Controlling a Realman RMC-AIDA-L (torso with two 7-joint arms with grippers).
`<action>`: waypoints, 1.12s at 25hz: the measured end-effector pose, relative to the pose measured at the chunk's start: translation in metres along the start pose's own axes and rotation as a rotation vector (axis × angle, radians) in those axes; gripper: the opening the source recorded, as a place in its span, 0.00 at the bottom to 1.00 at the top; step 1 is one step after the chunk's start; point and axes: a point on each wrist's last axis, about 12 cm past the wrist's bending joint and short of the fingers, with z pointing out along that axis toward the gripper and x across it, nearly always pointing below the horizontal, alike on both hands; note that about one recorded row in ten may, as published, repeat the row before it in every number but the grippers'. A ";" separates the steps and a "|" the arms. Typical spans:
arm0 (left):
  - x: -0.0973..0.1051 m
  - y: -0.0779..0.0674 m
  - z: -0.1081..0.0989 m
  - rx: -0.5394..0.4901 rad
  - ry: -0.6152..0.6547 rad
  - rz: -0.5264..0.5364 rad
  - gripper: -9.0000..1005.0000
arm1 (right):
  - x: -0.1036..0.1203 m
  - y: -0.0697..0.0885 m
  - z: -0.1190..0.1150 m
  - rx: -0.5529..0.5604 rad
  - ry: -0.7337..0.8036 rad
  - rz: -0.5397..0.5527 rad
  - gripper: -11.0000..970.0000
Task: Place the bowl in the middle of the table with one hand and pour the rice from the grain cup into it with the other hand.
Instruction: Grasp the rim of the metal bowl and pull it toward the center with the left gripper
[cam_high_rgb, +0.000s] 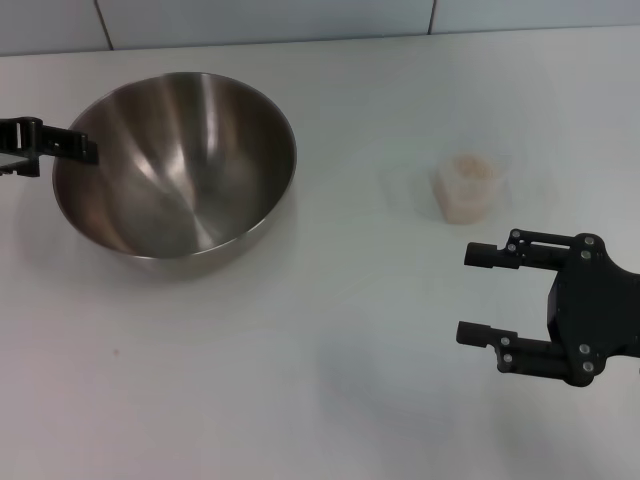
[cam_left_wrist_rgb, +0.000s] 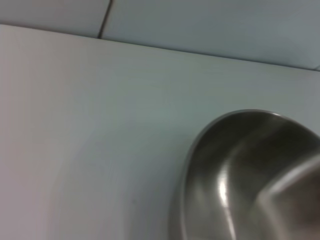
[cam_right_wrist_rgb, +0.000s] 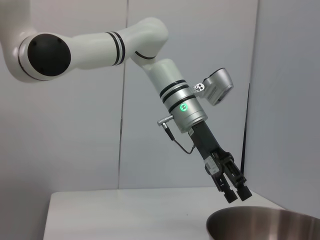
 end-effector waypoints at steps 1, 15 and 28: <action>0.000 0.001 0.000 -0.008 -0.001 0.000 0.85 | 0.000 0.000 0.000 0.000 0.000 0.000 0.67; 0.004 0.001 0.023 -0.043 0.065 0.020 0.85 | -0.002 0.000 0.002 -0.013 -0.010 -0.004 0.67; 0.008 -0.011 0.055 -0.037 0.153 0.097 0.78 | -0.002 -0.002 0.002 -0.010 -0.007 -0.008 0.67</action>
